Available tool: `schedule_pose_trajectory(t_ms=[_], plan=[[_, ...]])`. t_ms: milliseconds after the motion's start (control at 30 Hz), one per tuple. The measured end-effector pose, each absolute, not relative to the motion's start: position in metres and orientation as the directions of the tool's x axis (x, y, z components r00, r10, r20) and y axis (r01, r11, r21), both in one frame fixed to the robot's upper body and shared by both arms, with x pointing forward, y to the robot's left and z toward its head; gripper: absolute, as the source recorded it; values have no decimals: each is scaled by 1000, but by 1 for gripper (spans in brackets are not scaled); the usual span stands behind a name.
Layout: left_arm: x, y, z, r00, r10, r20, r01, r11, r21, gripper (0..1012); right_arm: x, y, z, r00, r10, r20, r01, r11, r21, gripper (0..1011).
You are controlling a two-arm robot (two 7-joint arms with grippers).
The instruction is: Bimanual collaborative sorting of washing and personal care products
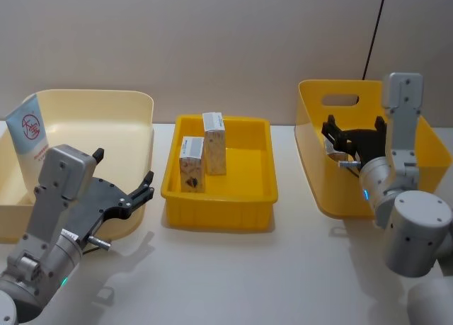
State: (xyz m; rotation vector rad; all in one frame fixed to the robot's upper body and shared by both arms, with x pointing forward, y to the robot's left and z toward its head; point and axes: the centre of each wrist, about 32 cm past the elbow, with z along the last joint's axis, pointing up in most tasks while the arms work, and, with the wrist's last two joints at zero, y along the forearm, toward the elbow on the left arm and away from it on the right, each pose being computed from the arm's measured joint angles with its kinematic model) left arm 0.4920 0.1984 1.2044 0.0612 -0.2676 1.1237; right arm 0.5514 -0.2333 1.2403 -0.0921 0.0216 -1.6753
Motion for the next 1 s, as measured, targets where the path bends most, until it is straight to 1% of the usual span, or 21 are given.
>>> schedule_pose_trajectory(t_ms=[333,433,467,633,700,1000], plan=[[492,198,1204,404,882,243,-897,434,-86,1003,548,-235,1240,-5,-999,44,1000,-4,27,1001],[492,198,1204,404,882,242,-897,434,-86,1003,547,-235,1240,45,-998,44,997,47,65,1001],[492,198,1204,404,882,242,-897,434,-86,1003,547,-235,1240,45,-998,44,997,47,65,1001],[492,198,1204,404,882,242,-897,434,-86,1003,546,-235,1240,128,-991,46,984,133,120,1001],[492,198,1204,404,882,242,-897,434,-86,1003,545,-234,1241,146,-988,47,980,151,131,1001],[492,198,1204,404,882,242,-897,434,-86,1003,542,-235,1238,154,-987,49,979,159,131,1001]])
